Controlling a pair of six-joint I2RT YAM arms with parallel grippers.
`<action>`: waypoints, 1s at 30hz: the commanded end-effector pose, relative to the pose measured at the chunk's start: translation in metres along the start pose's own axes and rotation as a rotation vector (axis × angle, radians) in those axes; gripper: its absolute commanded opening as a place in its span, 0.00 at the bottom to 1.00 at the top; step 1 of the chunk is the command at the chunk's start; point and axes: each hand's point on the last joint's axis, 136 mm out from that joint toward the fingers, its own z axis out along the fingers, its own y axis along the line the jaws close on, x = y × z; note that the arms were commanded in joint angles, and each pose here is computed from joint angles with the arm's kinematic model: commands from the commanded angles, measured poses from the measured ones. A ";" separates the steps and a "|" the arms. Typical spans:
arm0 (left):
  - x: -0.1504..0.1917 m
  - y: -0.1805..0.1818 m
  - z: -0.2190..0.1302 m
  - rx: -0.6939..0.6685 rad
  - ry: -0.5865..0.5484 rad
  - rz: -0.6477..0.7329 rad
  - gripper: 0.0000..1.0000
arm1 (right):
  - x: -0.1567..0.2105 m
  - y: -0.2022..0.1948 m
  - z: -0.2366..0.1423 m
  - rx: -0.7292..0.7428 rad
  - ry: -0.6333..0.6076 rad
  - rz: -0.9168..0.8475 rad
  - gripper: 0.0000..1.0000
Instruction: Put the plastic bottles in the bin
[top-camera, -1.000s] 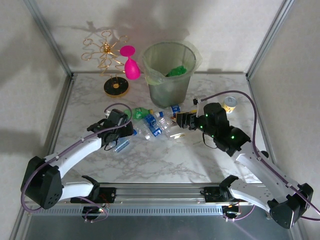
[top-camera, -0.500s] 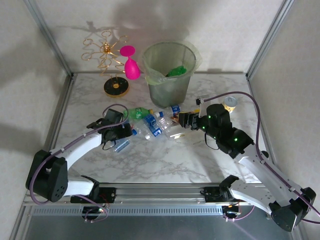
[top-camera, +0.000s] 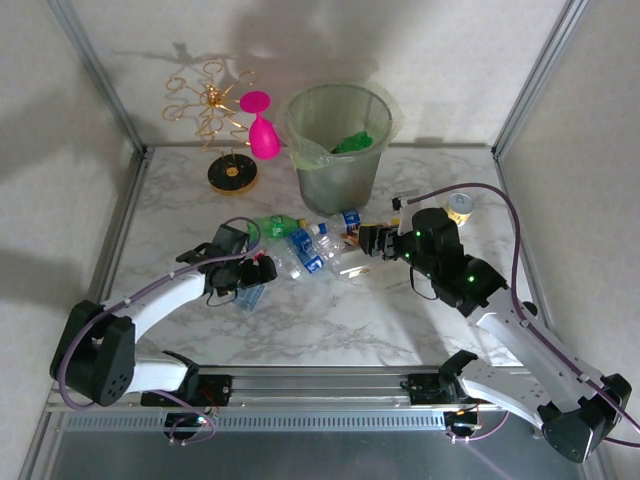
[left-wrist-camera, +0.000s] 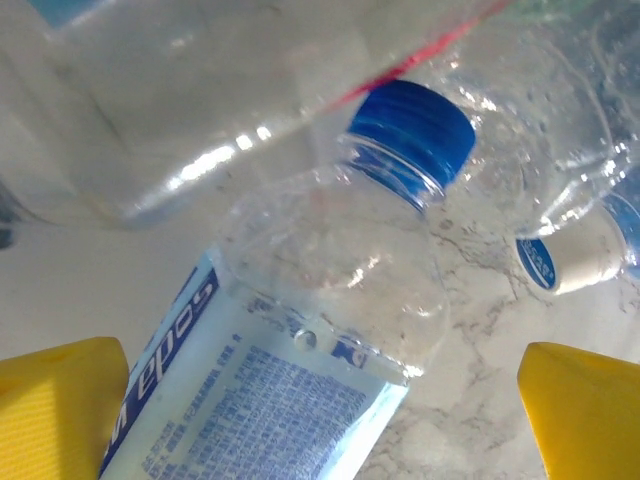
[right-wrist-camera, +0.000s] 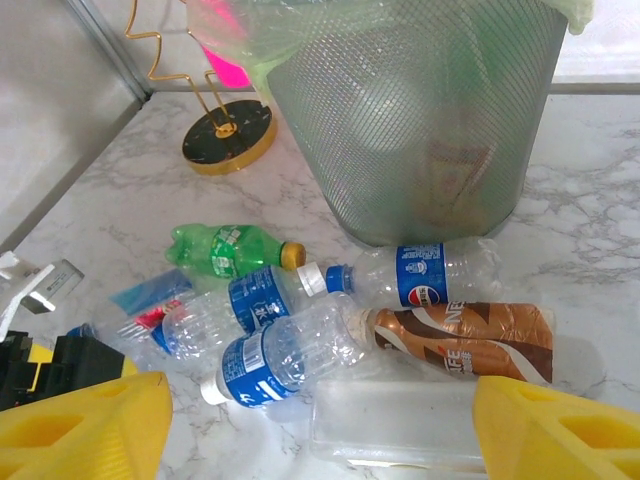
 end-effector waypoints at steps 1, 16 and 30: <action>0.016 0.004 -0.001 -0.057 0.022 0.013 1.00 | 0.000 0.002 0.002 -0.007 -0.009 -0.010 0.79; 0.018 0.011 0.011 -0.300 -0.025 0.107 0.67 | 0.004 0.004 0.006 -0.014 0.017 -0.017 0.79; 0.013 -0.012 -0.018 -0.202 -0.042 0.076 0.50 | -0.007 0.007 -0.002 -0.020 -0.009 -0.019 0.79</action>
